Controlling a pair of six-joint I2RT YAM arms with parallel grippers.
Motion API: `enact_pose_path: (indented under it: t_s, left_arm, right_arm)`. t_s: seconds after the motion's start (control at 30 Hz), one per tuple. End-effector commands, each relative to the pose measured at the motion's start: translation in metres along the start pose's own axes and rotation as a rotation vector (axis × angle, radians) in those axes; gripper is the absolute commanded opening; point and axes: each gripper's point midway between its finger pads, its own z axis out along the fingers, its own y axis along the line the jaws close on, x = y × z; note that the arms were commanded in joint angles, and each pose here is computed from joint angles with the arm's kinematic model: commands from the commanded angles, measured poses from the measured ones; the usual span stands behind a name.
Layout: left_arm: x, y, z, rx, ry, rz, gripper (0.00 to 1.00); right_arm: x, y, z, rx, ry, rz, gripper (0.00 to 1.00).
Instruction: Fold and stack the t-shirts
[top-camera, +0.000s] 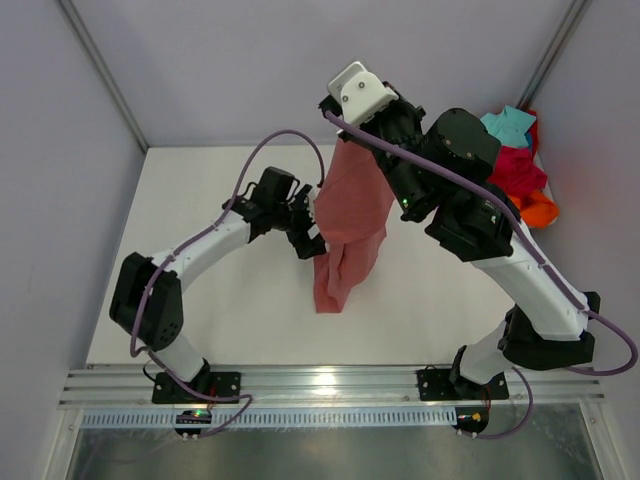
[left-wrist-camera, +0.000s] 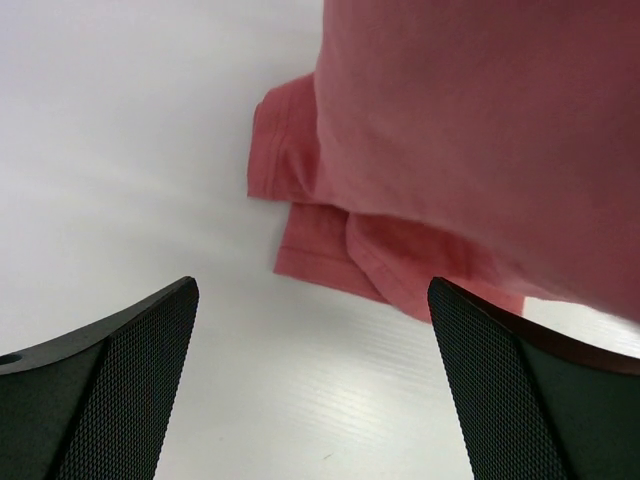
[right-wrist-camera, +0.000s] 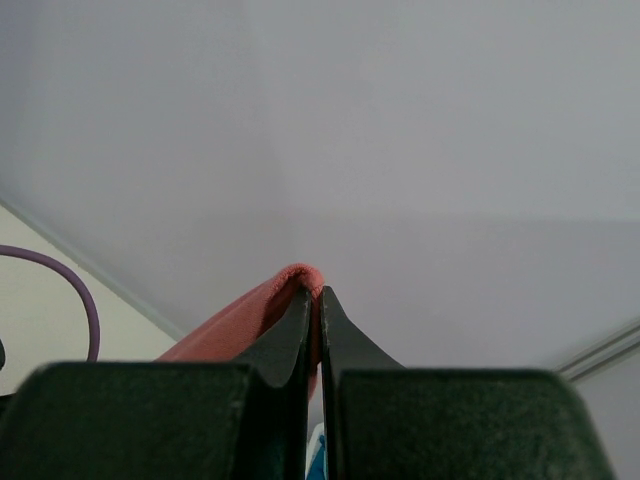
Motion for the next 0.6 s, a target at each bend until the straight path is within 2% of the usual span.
enact_pose_path:
  t_s: [0.0, 0.1, 0.47, 0.53, 0.57]
  left_arm:
    - [-0.034, -0.014, -0.011, 0.076, -0.131, -0.004, 0.99]
    - [-0.047, -0.011, -0.008, 0.085, -0.162, -0.013, 0.99]
    - [-0.063, 0.000, 0.040, 0.152, -0.158, -0.085, 0.98]
    - [-0.067, 0.001, 0.051, 0.169, -0.148, -0.108, 0.84]
    - [-0.067, 0.000, 0.055, 0.179, -0.137, -0.118, 0.69]
  right_arm:
    - [-0.011, -0.035, -0.012, 0.078, -0.043, 0.060, 0.03]
    - [-0.009, -0.035, -0.012, 0.080, -0.038, 0.054, 0.03]
    - [-0.007, -0.033, -0.010, 0.079, -0.032, 0.048, 0.03]
    - [-0.007, -0.032, -0.009, 0.077, -0.031, 0.046, 0.03]
    - [-0.006, -0.033, -0.008, 0.080, -0.028, 0.045, 0.03]
